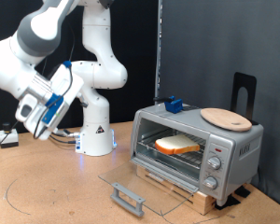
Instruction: Make a piece of toast with the oven
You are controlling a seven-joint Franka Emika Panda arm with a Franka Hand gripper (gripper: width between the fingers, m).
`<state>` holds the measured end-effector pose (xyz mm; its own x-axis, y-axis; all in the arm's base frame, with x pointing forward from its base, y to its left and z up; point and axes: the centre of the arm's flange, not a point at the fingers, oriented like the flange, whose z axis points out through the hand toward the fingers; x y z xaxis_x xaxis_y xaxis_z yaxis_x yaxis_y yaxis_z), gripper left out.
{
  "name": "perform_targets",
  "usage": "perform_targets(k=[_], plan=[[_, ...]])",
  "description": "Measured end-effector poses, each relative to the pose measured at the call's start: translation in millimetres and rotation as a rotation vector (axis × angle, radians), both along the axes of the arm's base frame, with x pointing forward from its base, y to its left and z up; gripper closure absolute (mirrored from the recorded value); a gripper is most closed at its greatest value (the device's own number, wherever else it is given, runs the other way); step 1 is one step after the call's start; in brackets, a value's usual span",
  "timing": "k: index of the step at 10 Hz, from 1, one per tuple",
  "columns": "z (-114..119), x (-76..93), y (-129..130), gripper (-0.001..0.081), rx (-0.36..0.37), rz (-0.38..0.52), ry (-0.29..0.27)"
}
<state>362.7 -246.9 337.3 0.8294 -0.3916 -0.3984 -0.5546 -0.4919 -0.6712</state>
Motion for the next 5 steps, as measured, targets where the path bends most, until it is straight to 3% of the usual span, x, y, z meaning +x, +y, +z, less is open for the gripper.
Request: perform_targets(k=[3,5], plan=[[-52.1,3.6,-4.8,0.0002,0.003,-0.011,0.082],[-61.8,8.4,-5.9,0.0002,-0.004,-0.013,0.097]])
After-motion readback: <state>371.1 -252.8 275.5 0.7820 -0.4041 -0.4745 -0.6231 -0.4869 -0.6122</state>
